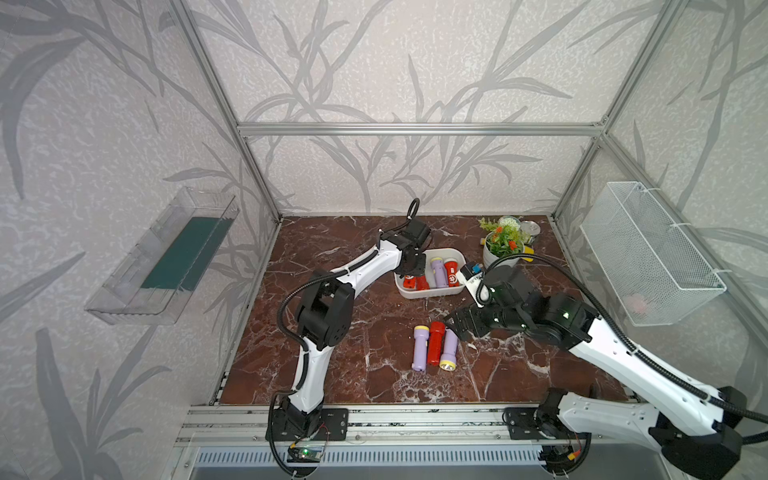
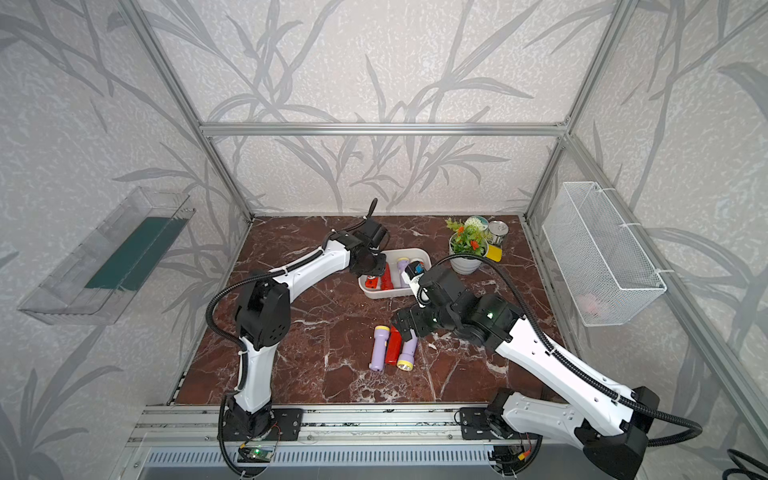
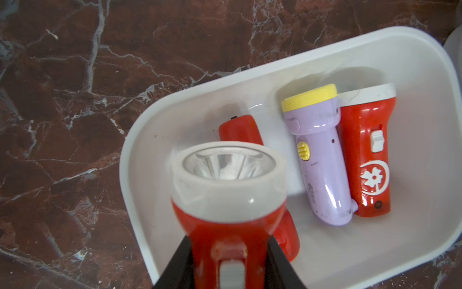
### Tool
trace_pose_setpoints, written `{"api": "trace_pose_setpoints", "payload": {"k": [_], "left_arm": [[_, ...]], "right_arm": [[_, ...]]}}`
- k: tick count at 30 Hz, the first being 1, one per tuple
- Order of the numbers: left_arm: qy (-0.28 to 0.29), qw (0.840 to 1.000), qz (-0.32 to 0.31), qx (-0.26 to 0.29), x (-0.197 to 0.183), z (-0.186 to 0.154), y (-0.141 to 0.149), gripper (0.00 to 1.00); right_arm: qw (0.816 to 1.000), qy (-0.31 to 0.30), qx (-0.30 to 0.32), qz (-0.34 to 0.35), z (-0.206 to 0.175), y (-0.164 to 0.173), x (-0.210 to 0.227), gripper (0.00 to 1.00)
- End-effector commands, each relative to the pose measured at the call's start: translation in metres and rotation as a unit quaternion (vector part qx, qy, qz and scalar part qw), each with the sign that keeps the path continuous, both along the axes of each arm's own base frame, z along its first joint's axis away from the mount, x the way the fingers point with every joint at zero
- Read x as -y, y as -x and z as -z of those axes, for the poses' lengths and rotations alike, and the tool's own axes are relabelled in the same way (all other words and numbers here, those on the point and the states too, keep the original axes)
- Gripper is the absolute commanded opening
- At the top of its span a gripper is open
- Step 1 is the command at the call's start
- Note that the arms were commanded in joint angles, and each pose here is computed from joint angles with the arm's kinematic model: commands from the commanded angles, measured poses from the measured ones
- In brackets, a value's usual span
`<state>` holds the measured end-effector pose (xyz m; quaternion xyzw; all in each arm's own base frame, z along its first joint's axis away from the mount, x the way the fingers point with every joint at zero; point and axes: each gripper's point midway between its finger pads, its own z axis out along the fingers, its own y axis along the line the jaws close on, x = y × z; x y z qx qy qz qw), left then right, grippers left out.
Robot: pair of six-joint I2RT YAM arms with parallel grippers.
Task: Put the flashlights into the storage boxes
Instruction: Place the flashlight at the storage box.
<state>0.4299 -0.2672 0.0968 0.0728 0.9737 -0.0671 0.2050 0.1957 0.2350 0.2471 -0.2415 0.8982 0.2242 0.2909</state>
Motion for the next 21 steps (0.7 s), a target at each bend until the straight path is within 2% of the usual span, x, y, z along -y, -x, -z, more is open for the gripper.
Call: {"api": "trace_pose_setpoints", "payload": {"k": [1,14,21], "left_arm": [[0.013,1.0,0.005,0.001,0.002,-0.003,-0.009,0.33],[0.019,0.999,-0.003,-0.034,0.001,0.036,-0.017,0.33],[0.022,0.999,-0.004,-0.035,0.002,0.038,-0.018,0.44]], "right_arm": [[1.0,0.009,0.009,0.001,-0.004,-0.003,0.002,0.99],[1.0,0.013,-0.002,0.009,0.004,-0.004,0.004,0.99],[1.0,0.019,0.001,0.013,0.003,-0.003,0.01,0.99]]}}
